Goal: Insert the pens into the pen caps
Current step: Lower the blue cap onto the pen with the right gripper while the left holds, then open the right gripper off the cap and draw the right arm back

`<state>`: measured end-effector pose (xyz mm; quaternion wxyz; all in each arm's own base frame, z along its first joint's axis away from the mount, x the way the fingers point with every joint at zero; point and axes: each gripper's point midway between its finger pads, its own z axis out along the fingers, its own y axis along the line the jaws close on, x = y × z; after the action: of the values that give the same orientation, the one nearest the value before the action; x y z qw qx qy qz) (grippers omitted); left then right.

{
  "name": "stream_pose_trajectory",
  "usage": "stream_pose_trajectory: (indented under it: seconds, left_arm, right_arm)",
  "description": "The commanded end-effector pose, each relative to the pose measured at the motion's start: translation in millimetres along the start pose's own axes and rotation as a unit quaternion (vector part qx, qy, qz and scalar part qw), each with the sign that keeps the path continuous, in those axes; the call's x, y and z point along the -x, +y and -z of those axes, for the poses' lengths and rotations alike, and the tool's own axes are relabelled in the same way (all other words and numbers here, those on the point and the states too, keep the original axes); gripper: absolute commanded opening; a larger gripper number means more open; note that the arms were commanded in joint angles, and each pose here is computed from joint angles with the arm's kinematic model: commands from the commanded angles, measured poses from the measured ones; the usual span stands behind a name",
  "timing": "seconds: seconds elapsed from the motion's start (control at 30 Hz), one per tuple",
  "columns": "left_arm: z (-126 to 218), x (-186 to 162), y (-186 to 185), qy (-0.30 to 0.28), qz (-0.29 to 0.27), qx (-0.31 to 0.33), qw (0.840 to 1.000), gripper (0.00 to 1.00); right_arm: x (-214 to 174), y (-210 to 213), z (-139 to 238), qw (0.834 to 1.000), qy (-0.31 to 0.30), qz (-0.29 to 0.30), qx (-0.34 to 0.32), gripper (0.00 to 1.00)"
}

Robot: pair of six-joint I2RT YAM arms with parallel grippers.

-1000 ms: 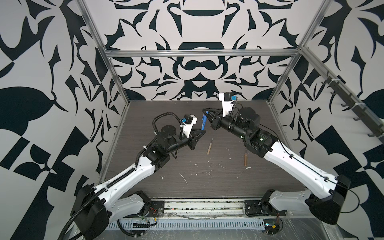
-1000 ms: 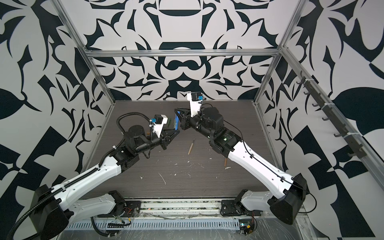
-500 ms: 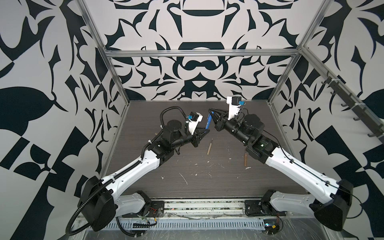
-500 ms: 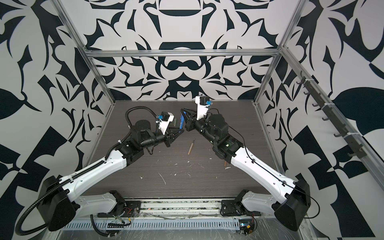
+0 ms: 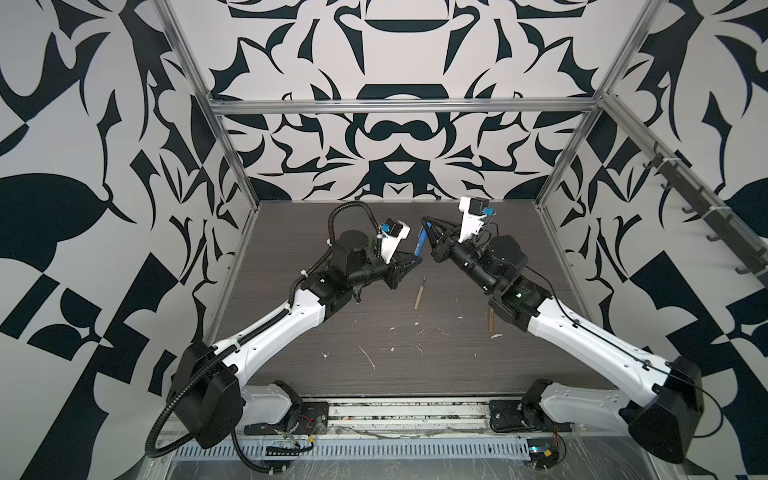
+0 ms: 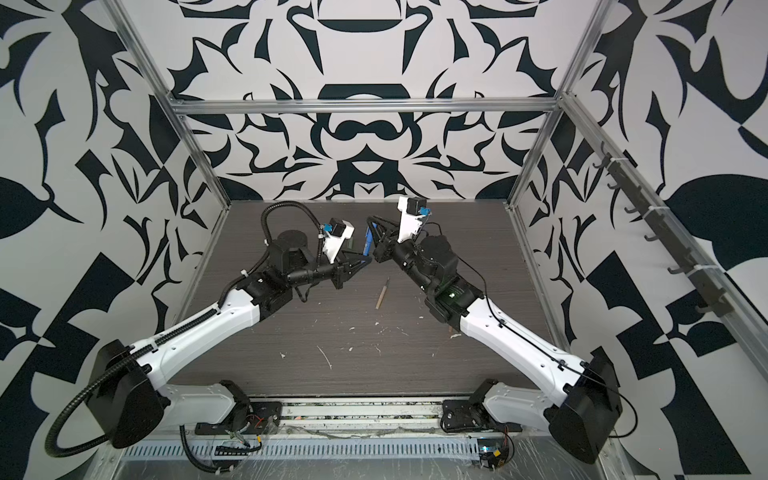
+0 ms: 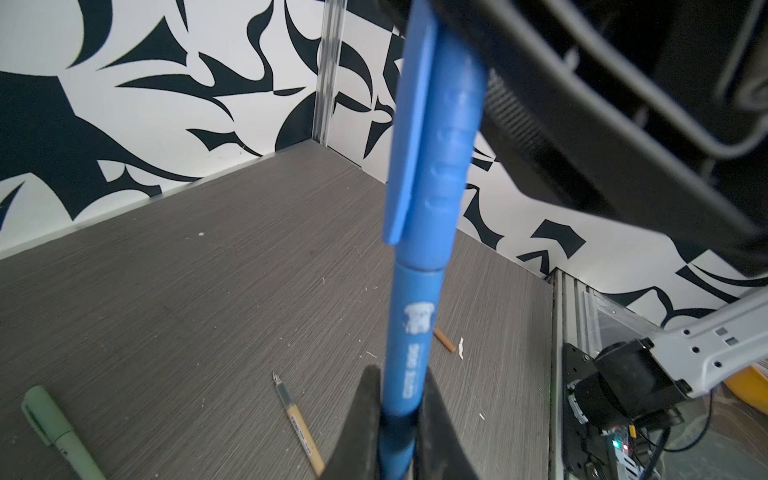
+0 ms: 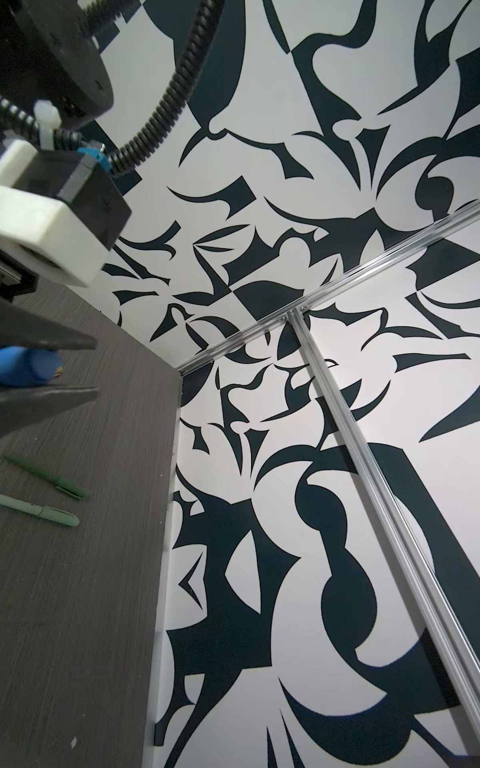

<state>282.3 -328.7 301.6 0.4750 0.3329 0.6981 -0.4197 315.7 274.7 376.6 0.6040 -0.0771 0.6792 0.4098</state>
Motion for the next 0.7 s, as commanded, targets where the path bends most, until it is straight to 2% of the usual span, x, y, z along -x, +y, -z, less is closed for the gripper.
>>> stream_pose_trajectory:
  seconds: [0.0, 0.1, 0.2, 0.33, 0.43, 0.67]
  left_arm:
    - [83.3, 205.3, 5.3, -0.335, -0.074, 0.076, 0.936, 0.0]
    - [78.4, 194.5, 5.0, -0.315, -0.079, 0.071, 0.943, 0.0]
    - [72.1, 168.9, 1.3, -0.273, -0.089, 0.059, 0.956, 0.0]
    - [60.5, 108.4, -8.8, -0.171, -0.091, 0.022, 0.981, 0.0]
    - [65.3, 67.9, -6.8, -0.139, -0.07, 0.024, 0.987, 0.0]
    - [81.6, 5.9, 4.7, -0.091, -0.027, 0.066, 0.993, 0.0]
  right_arm:
    - [-206.1, -26.3, 54.8, 0.929, 0.366, -0.05, -0.023, 0.0]
    - [-198.5, -23.4, 51.3, 0.931, 0.361, -0.047, -0.023, 0.0]
    - [-177.7, -18.1, 43.3, 0.938, 0.345, -0.034, -0.027, 0.0]
    - [-137.5, -2.5, 28.7, 0.952, 0.305, -0.022, -0.022, 0.02]
    - [-100.7, 9.8, 18.6, 0.963, 0.267, -0.009, -0.02, 0.05]
    - [-13.5, 44.2, 11.9, 0.985, 0.172, 0.008, 0.002, 0.3]
